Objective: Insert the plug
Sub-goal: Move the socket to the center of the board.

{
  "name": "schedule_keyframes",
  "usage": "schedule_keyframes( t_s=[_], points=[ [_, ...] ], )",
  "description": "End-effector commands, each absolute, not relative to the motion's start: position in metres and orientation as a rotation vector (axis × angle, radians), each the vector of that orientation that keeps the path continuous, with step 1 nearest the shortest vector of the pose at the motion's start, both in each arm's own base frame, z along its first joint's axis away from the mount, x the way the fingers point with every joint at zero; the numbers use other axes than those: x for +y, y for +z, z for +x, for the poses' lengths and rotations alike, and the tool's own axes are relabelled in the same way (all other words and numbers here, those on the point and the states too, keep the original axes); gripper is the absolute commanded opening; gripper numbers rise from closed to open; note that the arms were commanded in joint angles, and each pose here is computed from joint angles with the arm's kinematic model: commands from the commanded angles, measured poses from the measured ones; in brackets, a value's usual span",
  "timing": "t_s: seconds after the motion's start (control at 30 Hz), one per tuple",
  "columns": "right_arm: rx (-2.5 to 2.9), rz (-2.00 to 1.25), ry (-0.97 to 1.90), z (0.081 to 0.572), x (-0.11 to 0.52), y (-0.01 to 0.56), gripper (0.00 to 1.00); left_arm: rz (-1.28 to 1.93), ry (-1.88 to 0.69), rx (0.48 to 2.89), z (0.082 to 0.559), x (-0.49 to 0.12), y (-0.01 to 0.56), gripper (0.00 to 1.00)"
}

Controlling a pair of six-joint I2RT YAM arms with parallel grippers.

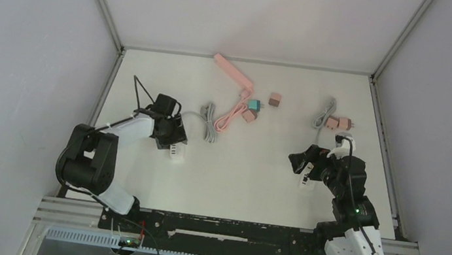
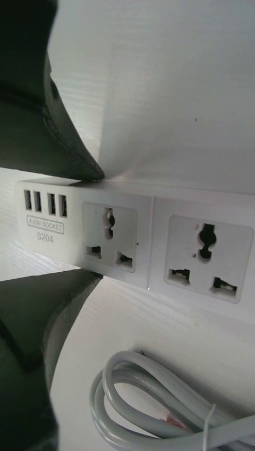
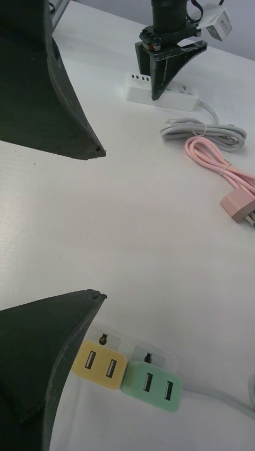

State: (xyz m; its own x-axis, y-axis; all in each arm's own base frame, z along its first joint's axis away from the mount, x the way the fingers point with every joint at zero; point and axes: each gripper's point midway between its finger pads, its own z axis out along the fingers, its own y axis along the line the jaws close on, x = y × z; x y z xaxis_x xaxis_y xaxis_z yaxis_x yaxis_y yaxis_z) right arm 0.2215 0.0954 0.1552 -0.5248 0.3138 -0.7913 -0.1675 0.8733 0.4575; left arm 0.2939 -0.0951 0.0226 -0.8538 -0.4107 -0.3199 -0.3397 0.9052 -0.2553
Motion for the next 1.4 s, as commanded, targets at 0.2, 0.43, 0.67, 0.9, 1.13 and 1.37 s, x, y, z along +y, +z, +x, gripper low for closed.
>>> schedule_keyframes(
  t_s=[0.2, 0.43, 0.67, 0.9, 1.13, 1.37],
  points=[
    [2.003, 0.058, 0.635, 0.224, 0.103, 0.160, 0.97, -0.614, -0.109, 2.626, 0.289, -0.073, 0.033, 0.36],
    [2.005, 0.043, 0.650, 0.221, 0.106, 0.160, 0.97, -1.046, -0.205, 2.352, 0.315, 0.009, 0.077, 0.24],
    [2.004, 0.035, 0.654, 0.221, 0.107, 0.160, 0.97, -1.100, -0.194, 2.085, 0.322, 0.051, 0.155, 0.21],
    [2.014, 0.032, 0.662, 0.220, 0.109, 0.158, 0.97, -0.992, -0.213, 2.259, 0.305, 0.002, 0.107, 0.19],
    [2.025, 0.027, 0.668, 0.220, 0.110, 0.156, 0.96, -0.913, -0.257, 2.400, 0.281, -0.050, 0.065, 0.19],
    [2.036, 0.017, 0.682, 0.220, 0.113, 0.155, 0.96, -0.811, -0.301, 2.500, 0.254, -0.095, 0.042, 0.23]
  ],
)
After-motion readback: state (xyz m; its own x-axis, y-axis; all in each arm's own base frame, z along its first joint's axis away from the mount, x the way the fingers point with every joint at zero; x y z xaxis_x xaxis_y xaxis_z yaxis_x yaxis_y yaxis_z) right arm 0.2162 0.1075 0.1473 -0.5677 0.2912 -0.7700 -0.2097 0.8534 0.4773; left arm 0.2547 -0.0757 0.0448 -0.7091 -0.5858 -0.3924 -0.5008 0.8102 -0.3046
